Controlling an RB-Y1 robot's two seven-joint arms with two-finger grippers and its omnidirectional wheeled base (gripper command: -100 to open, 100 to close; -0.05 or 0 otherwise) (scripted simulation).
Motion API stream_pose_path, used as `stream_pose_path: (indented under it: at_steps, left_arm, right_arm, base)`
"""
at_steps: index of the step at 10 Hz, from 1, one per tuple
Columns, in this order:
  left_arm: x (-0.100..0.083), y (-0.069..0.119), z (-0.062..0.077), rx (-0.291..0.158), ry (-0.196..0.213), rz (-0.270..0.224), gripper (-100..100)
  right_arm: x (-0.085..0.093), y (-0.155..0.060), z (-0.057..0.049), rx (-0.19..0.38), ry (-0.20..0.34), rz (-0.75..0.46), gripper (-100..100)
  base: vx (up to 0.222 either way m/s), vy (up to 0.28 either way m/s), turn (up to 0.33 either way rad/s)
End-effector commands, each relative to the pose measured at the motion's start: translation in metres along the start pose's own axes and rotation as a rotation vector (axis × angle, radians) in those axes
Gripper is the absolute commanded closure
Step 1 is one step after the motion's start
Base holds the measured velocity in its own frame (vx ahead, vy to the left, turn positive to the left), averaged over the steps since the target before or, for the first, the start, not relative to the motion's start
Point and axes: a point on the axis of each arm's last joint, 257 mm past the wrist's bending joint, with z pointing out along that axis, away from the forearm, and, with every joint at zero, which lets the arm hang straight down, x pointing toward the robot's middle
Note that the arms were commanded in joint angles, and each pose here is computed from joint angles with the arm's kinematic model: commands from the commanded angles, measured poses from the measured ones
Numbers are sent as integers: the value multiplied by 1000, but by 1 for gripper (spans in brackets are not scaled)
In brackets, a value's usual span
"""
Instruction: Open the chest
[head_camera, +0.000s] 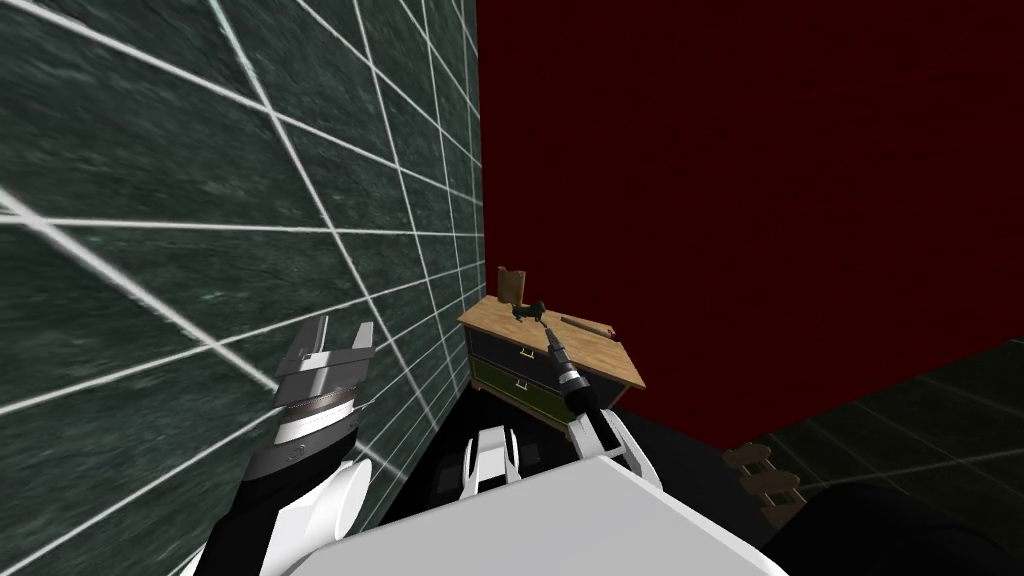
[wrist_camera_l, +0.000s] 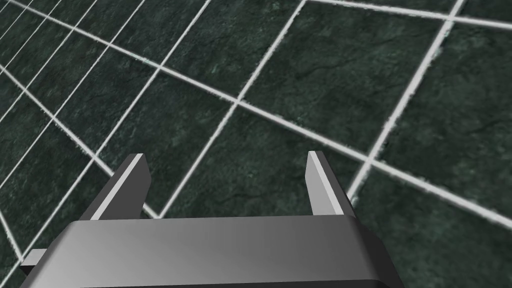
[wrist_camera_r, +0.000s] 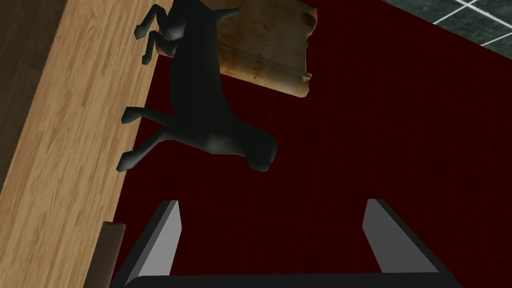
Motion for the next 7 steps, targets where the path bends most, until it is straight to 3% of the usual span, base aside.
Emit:
stream_pose_path:
  at_steps: [1,2,3,4,5,7]
  left_arm:
    - [0,0,0,0,0,0,0]
    - [0,0,0,0,0,0,0]
    - [0,0,0,0,0,0,0]
    - [0,0,0,0,0,0,0]
    - [0,0,0,0,0,0,0]
    - [0,0,0,0,0,0,0]
  right_arm:
    - [18,-41,1,113,41,-67,-100]
    - [18,-48,0,140,41,-73,-100]
    - [26,-73,-3,198,67,-124,-100]
    - [25,-78,-4,220,67,-125,-100]
    - [33,-104,-8,279,93,-173,-100]
    - [31,-112,-11,315,92,-180,-100]
  base:
    - [-32,26,253]
    - [-26,24,115]
    - [-27,38,255]
    - [-27,33,106]
    - [-39,32,252]
    - [-18,19,46]
